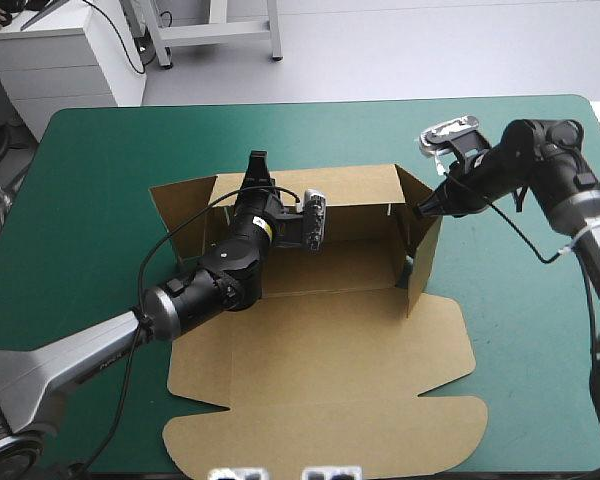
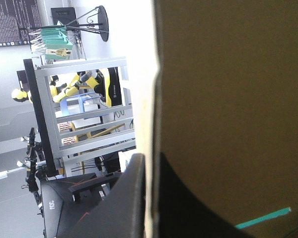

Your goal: Fold the box

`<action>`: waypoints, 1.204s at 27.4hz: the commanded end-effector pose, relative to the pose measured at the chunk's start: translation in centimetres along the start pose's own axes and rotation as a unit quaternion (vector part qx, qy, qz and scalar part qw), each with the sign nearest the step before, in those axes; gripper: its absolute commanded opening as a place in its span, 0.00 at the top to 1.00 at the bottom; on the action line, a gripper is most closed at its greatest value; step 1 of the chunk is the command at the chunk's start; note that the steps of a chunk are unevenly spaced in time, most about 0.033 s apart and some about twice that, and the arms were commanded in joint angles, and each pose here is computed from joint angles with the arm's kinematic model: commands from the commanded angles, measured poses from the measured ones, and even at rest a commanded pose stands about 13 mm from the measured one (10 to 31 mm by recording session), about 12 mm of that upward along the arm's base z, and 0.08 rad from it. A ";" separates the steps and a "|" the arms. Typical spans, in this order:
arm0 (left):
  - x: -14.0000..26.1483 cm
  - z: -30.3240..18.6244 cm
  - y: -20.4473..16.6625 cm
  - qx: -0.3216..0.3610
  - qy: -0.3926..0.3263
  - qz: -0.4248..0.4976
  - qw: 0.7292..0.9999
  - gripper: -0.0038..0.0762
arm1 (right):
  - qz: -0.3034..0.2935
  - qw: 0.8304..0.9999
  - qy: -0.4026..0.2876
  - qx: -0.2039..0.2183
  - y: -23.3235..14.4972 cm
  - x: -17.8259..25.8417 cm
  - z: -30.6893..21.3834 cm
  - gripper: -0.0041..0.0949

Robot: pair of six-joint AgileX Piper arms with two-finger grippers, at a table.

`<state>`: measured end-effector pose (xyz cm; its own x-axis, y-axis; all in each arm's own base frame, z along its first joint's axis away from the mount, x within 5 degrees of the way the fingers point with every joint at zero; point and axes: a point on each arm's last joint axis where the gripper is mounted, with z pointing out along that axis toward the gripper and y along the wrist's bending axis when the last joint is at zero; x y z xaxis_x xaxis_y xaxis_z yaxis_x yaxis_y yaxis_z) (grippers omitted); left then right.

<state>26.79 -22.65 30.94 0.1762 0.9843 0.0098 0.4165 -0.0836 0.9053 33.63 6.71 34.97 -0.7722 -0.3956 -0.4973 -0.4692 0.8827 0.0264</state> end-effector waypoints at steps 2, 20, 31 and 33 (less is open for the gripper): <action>0.2 -1.1 1.8 -0.031 -0.007 -0.011 0.999 0.96 | -0.007 0.995 -0.100 -0.022 1.6 1.3 -1.8 0.97; 0.1 -1.1 1.2 0.004 -0.013 0.014 1.000 0.96 | -0.086 0.981 -0.155 -0.082 4.0 5.3 -0.7 0.85; 0.0 -1.1 1.2 0.005 -0.018 0.026 0.999 0.96 | -0.114 0.980 -0.149 -0.059 4.5 4.9 -0.8 0.51; 0.0 -1.1 1.2 0.005 -0.018 0.026 0.999 0.96 | -0.116 0.981 -0.151 -0.032 5.2 4.6 -0.6 0.51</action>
<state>26.63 -22.76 30.81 0.2227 0.9719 0.0764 0.4409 -0.1703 0.8812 27.53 8.81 31.11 -0.5433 -0.5086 -0.6679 -0.6829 0.7305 -0.0007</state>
